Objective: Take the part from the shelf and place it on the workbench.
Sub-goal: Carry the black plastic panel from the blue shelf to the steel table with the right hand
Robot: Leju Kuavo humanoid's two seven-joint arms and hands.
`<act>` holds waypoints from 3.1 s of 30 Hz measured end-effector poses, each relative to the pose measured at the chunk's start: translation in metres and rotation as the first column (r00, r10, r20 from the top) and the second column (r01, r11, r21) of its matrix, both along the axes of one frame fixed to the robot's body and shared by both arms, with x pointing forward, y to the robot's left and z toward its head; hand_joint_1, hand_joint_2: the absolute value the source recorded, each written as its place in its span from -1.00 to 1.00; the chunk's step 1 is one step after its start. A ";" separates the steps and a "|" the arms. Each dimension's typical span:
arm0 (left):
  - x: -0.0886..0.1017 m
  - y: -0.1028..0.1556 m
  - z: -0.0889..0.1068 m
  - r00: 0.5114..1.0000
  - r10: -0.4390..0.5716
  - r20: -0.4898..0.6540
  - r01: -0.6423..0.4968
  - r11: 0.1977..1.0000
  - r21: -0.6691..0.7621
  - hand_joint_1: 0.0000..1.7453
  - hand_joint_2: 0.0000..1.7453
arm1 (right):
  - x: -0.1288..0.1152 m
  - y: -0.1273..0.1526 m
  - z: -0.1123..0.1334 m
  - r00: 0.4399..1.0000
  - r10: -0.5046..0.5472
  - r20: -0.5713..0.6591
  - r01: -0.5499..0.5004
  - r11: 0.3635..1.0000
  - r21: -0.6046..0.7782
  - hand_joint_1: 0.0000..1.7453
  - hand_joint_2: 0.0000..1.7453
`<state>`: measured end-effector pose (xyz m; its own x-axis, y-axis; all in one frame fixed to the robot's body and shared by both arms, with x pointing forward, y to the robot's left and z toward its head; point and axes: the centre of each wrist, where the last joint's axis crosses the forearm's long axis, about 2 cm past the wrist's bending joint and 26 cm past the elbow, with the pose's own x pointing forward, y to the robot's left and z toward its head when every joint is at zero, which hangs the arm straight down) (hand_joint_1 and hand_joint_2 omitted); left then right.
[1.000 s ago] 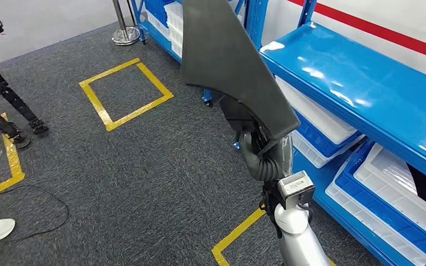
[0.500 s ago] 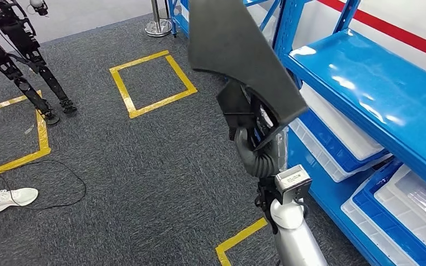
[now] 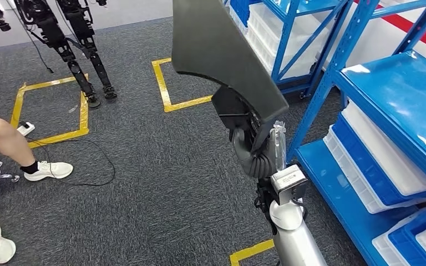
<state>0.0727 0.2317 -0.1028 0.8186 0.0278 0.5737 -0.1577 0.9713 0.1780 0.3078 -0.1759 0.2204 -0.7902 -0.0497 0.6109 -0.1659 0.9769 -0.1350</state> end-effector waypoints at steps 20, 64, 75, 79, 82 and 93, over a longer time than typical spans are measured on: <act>-0.006 0.012 -0.003 1.000 -0.018 -0.002 0.018 1.000 -0.023 -1.00 1.00 | 0.002 0.007 0.000 1.000 0.016 -0.009 -0.016 1.000 0.005 1.00 1.00; -0.011 0.017 -0.004 1.000 -0.022 -0.013 0.022 1.000 0.006 -1.00 1.00 | 0.012 0.013 -0.009 0.998 0.047 -0.037 -0.048 0.999 -0.012 1.00 1.00; -0.014 0.019 -0.004 0.999 -0.023 -0.023 0.023 1.000 0.010 -1.00 1.00 | 0.012 0.015 -0.008 0.998 0.046 -0.036 -0.046 0.999 -0.006 1.00 1.00; -0.012 0.019 -0.004 1.000 -0.024 -0.016 0.024 1.000 0.013 -1.00 1.00 | 0.013 0.014 -0.007 0.998 0.046 -0.033 -0.046 0.999 -0.005 1.00 1.00; -0.013 0.019 -0.004 1.000 -0.022 -0.012 0.022 1.000 0.013 -1.00 1.00 | 0.014 0.015 -0.006 0.998 0.048 -0.031 -0.048 0.999 -0.004 1.00 1.00; -0.014 0.017 -0.004 0.999 -0.034 0.038 0.034 0.999 0.000 -1.00 1.00 | 0.011 0.006 -0.017 0.998 0.020 -0.051 -0.021 1.000 -0.010 1.00 1.00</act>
<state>0.0591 0.2489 -0.1069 0.7964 0.0010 0.6047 -0.1316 0.9763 0.1718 0.3187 -0.1697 0.2035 -0.7567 -0.0591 0.6511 -0.1929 0.9717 -0.1361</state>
